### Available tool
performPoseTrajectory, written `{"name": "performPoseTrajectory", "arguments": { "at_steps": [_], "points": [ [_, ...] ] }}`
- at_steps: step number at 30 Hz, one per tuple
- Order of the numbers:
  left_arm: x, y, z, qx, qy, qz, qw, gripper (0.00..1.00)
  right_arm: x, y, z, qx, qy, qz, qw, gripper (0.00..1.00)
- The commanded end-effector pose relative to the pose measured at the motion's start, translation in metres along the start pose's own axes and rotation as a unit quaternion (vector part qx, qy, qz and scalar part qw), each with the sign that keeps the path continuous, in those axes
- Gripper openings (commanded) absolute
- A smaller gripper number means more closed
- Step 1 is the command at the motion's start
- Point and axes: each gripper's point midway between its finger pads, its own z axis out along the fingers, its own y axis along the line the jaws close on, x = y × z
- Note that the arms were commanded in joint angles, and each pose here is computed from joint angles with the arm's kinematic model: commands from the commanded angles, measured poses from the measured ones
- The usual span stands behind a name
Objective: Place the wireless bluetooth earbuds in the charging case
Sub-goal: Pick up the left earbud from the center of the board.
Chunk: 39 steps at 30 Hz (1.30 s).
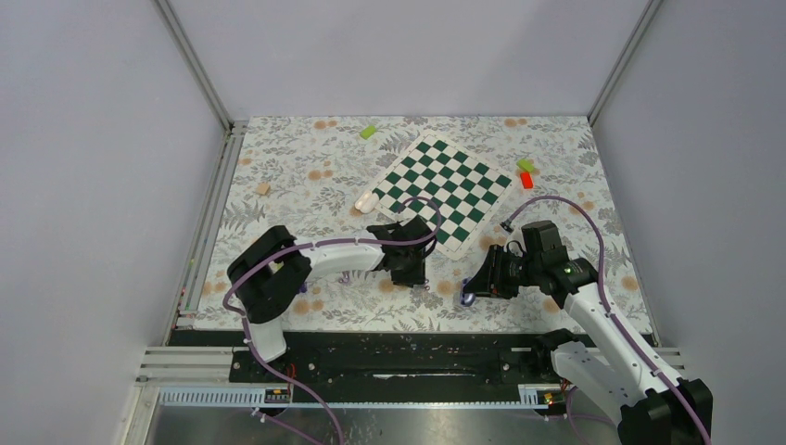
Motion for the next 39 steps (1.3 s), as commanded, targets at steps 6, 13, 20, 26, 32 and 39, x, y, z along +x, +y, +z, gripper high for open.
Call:
{"name": "performPoseTrajectory", "arguments": {
  "at_steps": [6, 13, 20, 26, 32, 39],
  "points": [
    [-0.011, -0.006, 0.007, -0.001, -0.019, 0.001, 1.000, 0.30, -0.002, 0.004, -0.001, -0.009, -0.005, -0.005, 1.000, 0.00],
    [-0.015, -0.012, 0.007, 0.009, -0.026, -0.006, 1.000, 0.26, -0.001, 0.004, -0.002, -0.010, -0.006, -0.004, 1.000, 0.00],
    [-0.020, -0.018, 0.004, 0.017, -0.035, -0.004, 0.999, 0.20, -0.001, 0.004, -0.002, -0.010, -0.007, -0.004, 1.000, 0.00],
    [-0.021, -0.021, 0.002, 0.024, -0.039, 0.000, 0.999, 0.16, -0.007, 0.004, 0.002, -0.011, -0.018, 0.002, 1.000, 0.00],
    [-0.022, -0.027, -0.003, 0.040, -0.043, 0.003, 0.998, 0.12, -0.028, 0.003, 0.014, -0.009, -0.044, 0.014, 0.999, 0.00],
    [-0.025, -0.037, -0.015, 0.067, -0.049, 0.013, 0.996, 0.06, -0.041, 0.002, 0.039, -0.009, -0.028, 0.024, 0.999, 0.00]
  ]
}}
